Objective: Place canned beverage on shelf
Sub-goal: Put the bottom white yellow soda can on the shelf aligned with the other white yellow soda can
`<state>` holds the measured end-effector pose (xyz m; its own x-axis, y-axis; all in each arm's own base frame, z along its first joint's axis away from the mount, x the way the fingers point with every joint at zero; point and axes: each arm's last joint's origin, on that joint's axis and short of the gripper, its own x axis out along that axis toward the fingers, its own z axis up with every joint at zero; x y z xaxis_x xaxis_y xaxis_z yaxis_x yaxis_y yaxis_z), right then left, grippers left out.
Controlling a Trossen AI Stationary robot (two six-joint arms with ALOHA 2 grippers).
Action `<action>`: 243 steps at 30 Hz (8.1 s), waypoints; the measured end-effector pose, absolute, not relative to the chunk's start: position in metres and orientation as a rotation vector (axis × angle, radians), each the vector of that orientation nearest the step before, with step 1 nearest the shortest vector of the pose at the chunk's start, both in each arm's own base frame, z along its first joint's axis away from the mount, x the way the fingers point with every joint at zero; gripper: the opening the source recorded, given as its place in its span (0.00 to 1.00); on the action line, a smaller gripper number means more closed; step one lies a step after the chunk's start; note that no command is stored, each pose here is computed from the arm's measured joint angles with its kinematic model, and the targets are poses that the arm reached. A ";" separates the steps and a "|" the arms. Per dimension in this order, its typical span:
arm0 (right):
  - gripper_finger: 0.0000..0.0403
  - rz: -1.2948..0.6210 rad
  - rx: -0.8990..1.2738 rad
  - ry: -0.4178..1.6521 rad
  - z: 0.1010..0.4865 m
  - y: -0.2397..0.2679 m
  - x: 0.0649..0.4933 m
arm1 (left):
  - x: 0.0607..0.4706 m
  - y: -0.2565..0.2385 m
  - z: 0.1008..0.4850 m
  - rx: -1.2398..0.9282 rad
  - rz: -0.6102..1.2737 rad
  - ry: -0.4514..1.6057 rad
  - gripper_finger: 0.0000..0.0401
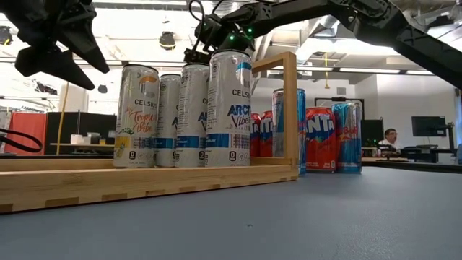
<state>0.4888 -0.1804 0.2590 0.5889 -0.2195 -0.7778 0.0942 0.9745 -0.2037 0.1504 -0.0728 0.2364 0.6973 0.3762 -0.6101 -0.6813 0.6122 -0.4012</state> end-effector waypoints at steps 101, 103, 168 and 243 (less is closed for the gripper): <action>0.45 0.751 -0.838 0.661 0.300 0.038 0.492 | 0.148 -0.073 0.234 -0.599 0.613 0.579 0.63; 0.45 0.753 -0.848 0.680 0.298 0.036 0.492 | 0.148 -0.073 0.234 -0.600 0.613 0.578 0.63; 0.62 0.641 -0.832 0.700 0.316 0.028 0.485 | 0.149 -0.072 0.235 -0.598 0.641 0.530 0.63; 0.47 0.460 -0.720 0.790 0.290 0.051 0.500 | 0.150 -0.072 0.236 -0.664 0.662 0.482 0.63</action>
<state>0.4999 0.0506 0.2904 0.6273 0.1095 -0.7710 -0.6166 0.6746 -0.4059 0.1498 -0.0719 0.2364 0.6951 0.4002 -0.5972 -0.6913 0.6001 -0.4024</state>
